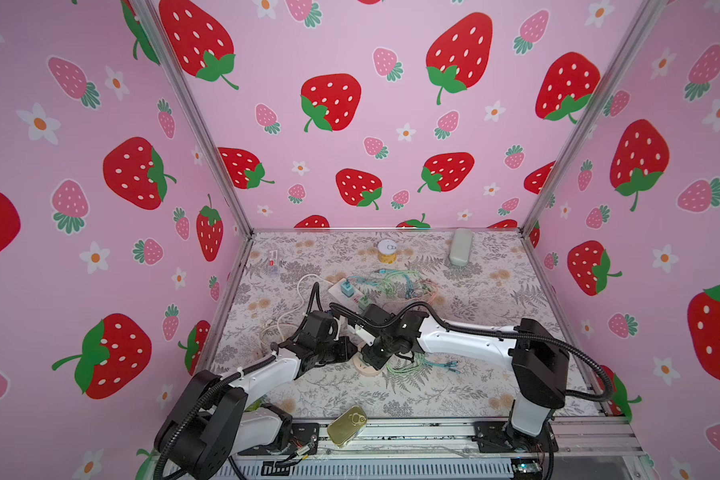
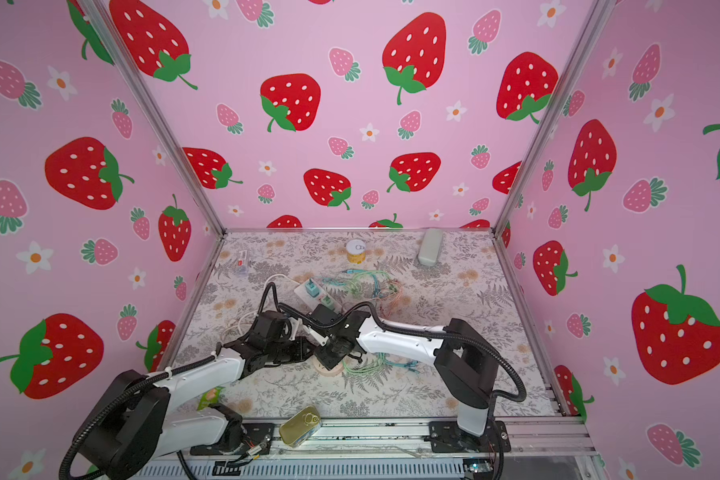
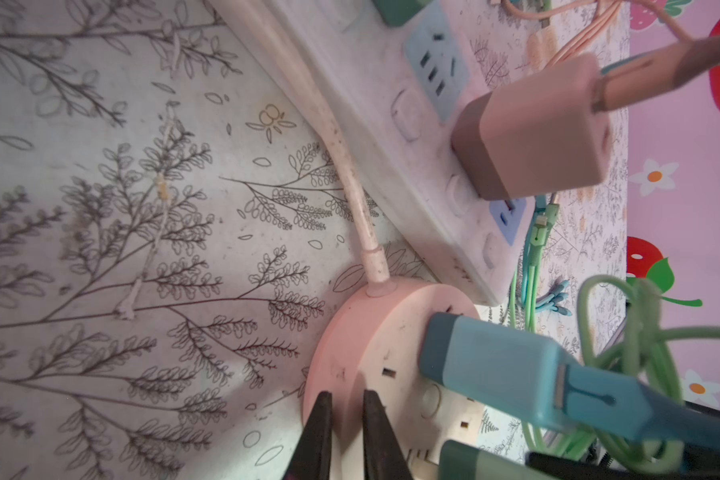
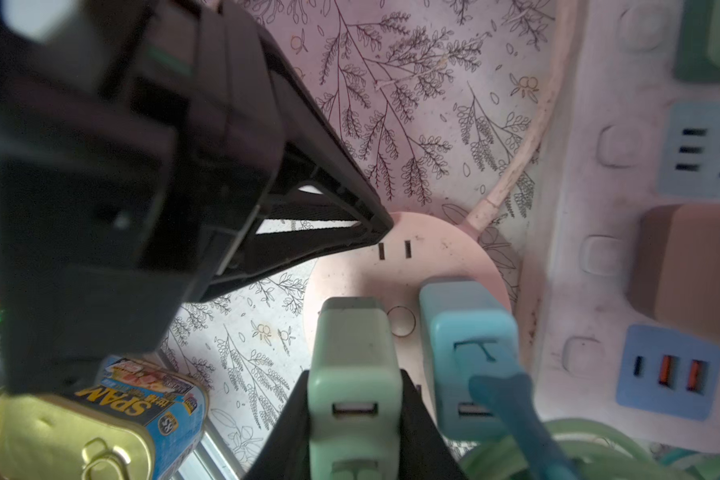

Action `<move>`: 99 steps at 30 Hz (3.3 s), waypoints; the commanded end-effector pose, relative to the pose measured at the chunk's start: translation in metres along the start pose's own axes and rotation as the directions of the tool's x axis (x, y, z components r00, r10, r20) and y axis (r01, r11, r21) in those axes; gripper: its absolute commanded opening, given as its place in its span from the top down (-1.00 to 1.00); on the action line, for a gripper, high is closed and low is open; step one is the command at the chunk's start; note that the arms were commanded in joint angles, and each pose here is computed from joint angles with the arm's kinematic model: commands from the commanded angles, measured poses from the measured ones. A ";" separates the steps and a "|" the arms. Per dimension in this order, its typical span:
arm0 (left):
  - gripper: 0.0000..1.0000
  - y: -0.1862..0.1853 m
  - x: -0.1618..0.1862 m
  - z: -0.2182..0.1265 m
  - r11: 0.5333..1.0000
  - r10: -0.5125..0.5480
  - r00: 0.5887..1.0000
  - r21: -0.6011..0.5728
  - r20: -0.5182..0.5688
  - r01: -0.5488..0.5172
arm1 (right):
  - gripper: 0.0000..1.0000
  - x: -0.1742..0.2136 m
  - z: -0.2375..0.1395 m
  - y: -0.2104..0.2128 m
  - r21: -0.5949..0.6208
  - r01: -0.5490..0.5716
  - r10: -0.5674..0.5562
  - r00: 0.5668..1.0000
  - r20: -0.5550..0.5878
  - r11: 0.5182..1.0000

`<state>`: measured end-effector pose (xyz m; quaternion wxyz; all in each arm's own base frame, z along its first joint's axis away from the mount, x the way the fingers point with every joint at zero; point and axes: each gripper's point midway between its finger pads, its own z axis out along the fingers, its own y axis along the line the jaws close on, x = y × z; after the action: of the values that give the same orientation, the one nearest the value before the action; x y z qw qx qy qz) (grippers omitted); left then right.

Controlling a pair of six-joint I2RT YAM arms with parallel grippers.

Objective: Insert the plug
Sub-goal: 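Align the pale-green charger prongs over the socket beside the teal charger with the right gripper, then press the pale-green charger down into the round pink socket with the right gripper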

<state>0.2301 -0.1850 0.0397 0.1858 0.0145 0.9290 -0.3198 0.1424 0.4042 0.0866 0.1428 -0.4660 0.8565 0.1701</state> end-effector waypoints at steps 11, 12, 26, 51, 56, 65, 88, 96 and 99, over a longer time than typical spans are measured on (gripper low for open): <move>0.67 0.009 0.014 0.001 1.000 -0.014 0.999 -0.028 -0.037 0.013 | 1.00 0.011 0.006 -0.005 0.071 0.053 -0.047 0.996 -0.082 0.996; 0.68 0.009 0.014 0.001 1.000 -0.014 0.999 -0.028 -0.037 0.013 | 1.00 0.012 0.006 -0.005 0.071 0.058 -0.051 0.995 -0.086 0.996; 0.68 0.009 0.013 0.000 0.999 -0.013 0.999 -0.031 -0.030 0.012 | 1.00 0.015 0.005 -0.001 0.044 0.080 -0.076 0.993 -0.091 0.996; 0.69 0.012 0.015 0.000 0.999 -0.010 0.999 -0.037 -0.031 0.009 | 1.00 0.031 0.025 -0.007 0.133 0.113 -0.087 0.978 -0.187 0.985; 0.69 0.012 0.016 0.000 0.999 -0.009 0.999 -0.039 -0.032 0.008 | 1.00 0.037 0.029 -0.010 0.162 0.130 -0.093 0.972 -0.217 0.978; 0.69 0.012 0.015 -0.001 0.999 -0.008 1.000 -0.038 -0.027 0.007 | 1.00 0.053 0.043 -0.015 0.179 0.150 -0.097 0.956 -0.275 0.972; 0.71 0.018 0.020 0.001 0.999 -0.032 0.999 -0.029 -0.011 0.032 | 1.00 0.100 0.078 -0.025 0.183 0.149 -0.071 0.925 -0.373 0.972; 0.71 0.019 0.019 0.001 0.999 -0.029 1.000 -0.028 -0.010 0.029 | 1.00 0.089 0.072 -0.020 0.176 0.134 -0.070 0.941 -0.330 0.975; 0.71 0.020 0.020 0.001 0.999 -0.032 0.999 -0.029 -0.012 0.031 | 0.98 0.079 0.067 -0.016 0.168 0.120 -0.065 0.953 -0.297 0.978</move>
<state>0.2317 -0.1810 0.0397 0.2110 0.0053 0.9200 -0.3303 0.1383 0.4154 0.0635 0.1710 -0.5081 0.8391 0.0924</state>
